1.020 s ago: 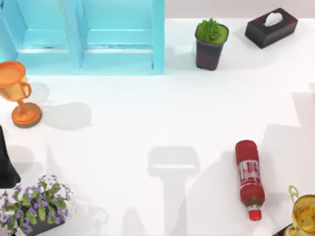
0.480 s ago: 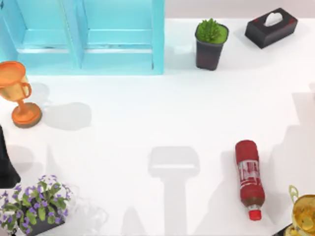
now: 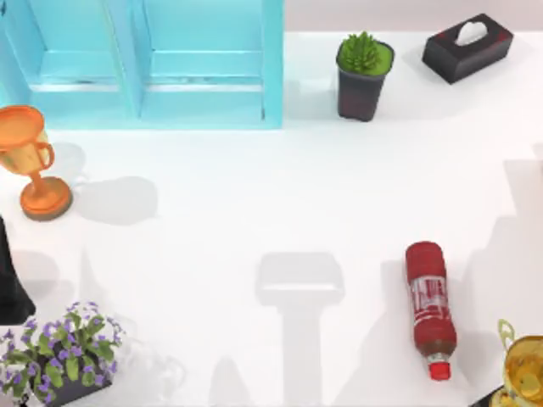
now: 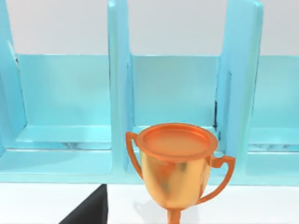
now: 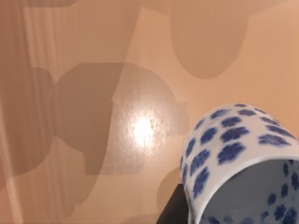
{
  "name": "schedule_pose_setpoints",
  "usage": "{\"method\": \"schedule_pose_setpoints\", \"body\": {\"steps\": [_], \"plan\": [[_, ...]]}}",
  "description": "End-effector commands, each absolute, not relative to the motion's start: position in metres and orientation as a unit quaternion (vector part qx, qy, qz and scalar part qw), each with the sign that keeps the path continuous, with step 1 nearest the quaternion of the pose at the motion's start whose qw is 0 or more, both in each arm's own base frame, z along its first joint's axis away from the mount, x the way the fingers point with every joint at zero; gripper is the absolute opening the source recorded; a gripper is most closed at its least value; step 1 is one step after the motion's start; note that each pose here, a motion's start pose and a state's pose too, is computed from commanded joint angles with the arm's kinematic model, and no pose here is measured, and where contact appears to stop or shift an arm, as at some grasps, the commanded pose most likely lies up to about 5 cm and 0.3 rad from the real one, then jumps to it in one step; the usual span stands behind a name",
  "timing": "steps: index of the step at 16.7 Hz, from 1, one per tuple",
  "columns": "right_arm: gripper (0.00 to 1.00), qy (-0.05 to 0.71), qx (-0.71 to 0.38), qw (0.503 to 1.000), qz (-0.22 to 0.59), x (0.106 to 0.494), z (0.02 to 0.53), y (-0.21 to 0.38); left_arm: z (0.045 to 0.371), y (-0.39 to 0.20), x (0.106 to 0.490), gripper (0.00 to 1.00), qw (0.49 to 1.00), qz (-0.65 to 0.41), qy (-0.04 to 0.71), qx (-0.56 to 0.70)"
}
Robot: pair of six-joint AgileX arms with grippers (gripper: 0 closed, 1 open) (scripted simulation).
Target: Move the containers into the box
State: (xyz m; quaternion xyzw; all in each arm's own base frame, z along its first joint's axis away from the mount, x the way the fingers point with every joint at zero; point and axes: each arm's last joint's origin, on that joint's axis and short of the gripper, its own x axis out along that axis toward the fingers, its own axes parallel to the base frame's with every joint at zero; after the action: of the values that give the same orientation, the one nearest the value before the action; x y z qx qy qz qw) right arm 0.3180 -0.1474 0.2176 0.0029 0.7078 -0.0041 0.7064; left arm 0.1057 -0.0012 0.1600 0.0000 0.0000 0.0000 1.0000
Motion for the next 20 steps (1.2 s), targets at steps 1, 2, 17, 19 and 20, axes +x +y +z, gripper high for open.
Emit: {"method": "schedule_pose_setpoints", "body": {"steps": [1, 2, 17, 19, 20], "plan": [[0.68, 0.708, 0.003, 0.706, -0.004, 0.318, 0.218, -0.147, 0.16, -0.001, 0.106, 1.0, 1.0, 0.0, 0.0, 0.0], [0.75, 0.708, 0.003, 0.706, -0.004, 0.318, 0.218, -0.147, 0.16, -0.001, 0.106, 1.0, 1.0, 0.0, 0.0, 0.0], [1.0, 0.71, 0.004, 0.705, -0.003, 0.32, 0.222, -0.149, 0.16, -0.001, 0.106, 1.0, 1.0, 0.0, 0.0, 0.0], [1.0, 0.709, 0.004, 0.705, -0.003, 0.321, 0.231, -0.149, 0.16, -0.001, 0.106, 1.0, 1.0, 0.0, 0.0, 0.0], [1.0, 0.71, 0.004, 0.705, -0.003, 0.322, 0.235, -0.15, 0.16, -0.001, 0.106, 1.0, 1.0, 0.0, 0.0, 0.0]]}}
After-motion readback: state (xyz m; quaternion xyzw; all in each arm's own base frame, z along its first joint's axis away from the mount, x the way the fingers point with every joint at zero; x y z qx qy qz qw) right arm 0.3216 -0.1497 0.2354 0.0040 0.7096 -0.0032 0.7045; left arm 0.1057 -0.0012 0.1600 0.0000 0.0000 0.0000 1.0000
